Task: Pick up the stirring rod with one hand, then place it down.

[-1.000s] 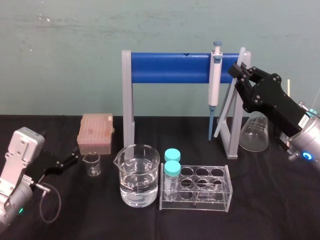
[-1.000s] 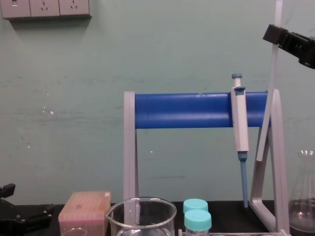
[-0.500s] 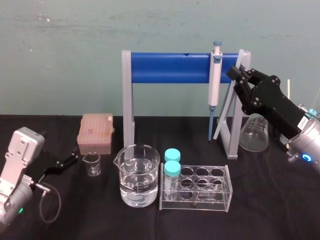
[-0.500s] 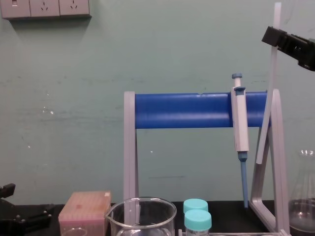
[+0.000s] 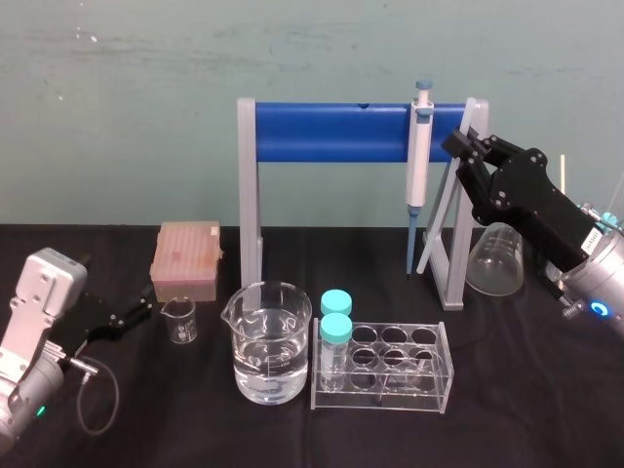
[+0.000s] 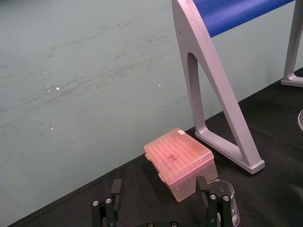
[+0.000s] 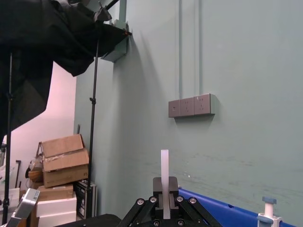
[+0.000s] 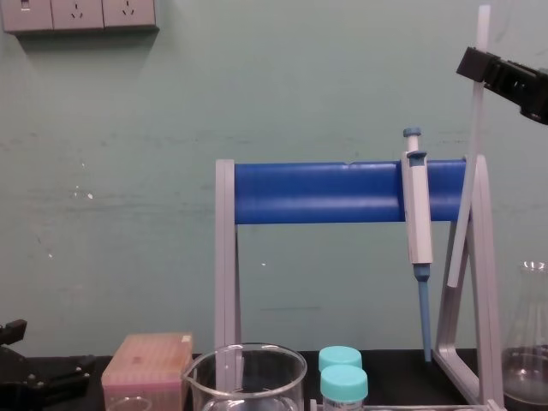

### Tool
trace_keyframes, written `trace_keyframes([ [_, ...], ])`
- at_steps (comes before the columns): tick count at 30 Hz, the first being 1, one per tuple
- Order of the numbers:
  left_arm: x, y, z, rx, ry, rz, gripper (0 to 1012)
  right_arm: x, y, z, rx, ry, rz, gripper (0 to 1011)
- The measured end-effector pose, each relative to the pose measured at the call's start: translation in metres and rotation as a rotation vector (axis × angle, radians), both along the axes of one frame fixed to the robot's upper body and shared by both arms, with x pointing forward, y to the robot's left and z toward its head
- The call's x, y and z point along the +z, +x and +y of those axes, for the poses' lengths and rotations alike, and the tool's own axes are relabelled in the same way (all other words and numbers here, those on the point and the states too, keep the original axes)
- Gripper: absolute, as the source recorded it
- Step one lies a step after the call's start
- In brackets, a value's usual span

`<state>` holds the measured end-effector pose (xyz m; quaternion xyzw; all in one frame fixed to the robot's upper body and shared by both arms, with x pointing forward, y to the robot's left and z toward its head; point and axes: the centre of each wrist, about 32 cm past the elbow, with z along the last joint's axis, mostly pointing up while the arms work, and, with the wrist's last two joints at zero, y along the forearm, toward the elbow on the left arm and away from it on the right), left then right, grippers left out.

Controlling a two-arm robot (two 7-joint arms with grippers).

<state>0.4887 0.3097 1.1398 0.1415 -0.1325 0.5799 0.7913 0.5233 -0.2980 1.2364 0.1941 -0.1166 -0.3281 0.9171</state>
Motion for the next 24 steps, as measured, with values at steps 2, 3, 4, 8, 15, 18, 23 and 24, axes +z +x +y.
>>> trace_keyframes([
  [2,0.000,0.000,0.000,0.000,0.000,0.000,1000,0.000,0.000,0.000,0.000,0.000,0.000,67],
  [3,0.000,0.000,0.000,0.000,0.000,0.000,1000,0.000,0.000,0.000,0.000,0.000,0.000,67],
  [4,0.000,0.000,0.000,0.000,0.000,0.000,1000,0.000,0.000,0.000,0.000,-0.001,0.000,67],
  [8,0.000,0.000,0.000,0.000,0.000,0.000,1000,0.000,0.001,0.000,0.001,-0.002,0.001,67],
  [15,0.000,0.000,0.000,0.000,0.000,0.000,1000,-0.009,0.000,-0.001,0.024,-0.031,0.032,67],
  [18,0.000,0.000,0.000,0.000,0.000,0.000,1000,-0.018,-0.003,0.000,0.043,-0.061,0.066,67],
  [23,0.000,0.000,0.000,0.000,0.000,0.000,1000,-0.028,-0.005,0.002,0.056,-0.088,0.099,67],
  [24,0.000,0.000,0.000,0.000,0.000,0.000,1000,-0.030,-0.006,0.002,0.057,-0.093,0.102,67],
])
